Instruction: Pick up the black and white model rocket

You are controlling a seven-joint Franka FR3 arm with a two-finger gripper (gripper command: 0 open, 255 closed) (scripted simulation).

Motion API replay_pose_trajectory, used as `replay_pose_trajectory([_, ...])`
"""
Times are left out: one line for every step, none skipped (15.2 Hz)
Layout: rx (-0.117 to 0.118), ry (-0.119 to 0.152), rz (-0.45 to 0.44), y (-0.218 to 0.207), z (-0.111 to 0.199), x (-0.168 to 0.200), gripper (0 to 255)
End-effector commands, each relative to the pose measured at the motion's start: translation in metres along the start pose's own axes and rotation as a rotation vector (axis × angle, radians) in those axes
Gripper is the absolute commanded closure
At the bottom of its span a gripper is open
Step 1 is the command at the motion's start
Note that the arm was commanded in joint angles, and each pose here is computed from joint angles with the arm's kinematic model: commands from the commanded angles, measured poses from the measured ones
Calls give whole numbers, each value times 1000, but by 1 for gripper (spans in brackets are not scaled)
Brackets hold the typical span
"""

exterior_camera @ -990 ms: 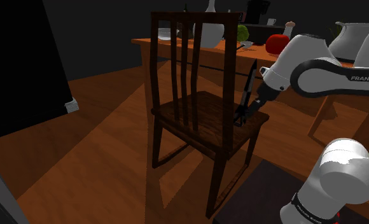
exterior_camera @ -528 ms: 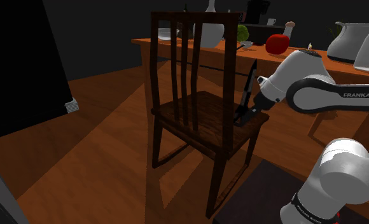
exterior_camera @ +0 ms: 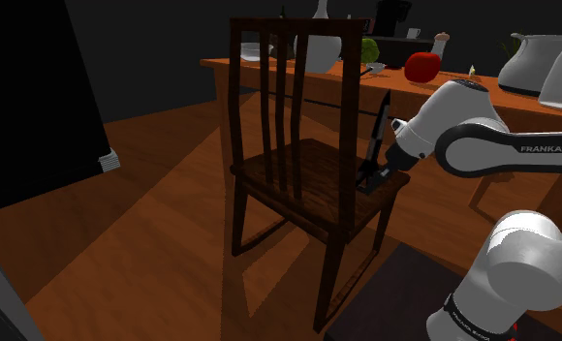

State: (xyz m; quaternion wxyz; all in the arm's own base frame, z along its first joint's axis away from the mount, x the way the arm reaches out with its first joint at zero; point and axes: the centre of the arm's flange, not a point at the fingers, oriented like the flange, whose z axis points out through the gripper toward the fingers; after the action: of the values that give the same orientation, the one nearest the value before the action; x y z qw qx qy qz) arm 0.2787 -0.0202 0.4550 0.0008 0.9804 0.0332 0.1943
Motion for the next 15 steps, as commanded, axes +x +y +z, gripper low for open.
replay_pose_trajectory([0,0,0,0,0,0,255])
replay_pose_trajectory([0,0,0,0,0,0,255])
replay_pose_trajectory([0,0,0,0,0,0,255])
replay_pose_trajectory([0,0,0,0,0,0,255])
replay_pose_trajectory([0,0,0,0,1,0,255])
replay_pose_trajectory([0,0,0,0,-4,2,255])
replay_pose_trajectory([0,0,0,0,-9,4,255])
replay_pose_trajectory([0,0,0,0,-14,6,255])
replay_pose_trajectory([0,0,0,0,-19,8,255])
replay_pose_trajectory([0,0,0,0,-24,10,255])
replay_pose_trajectory([0,0,0,0,-29,12,255])
replay_pose_trajectory([0,0,0,0,-34,14,255])
replay_pose_trajectory([0,0,0,0,-38,16,255])
replay_pose_trajectory([0,0,0,1,-43,18,255])
replay_pose_trajectory([0,0,0,1,-48,20,255])
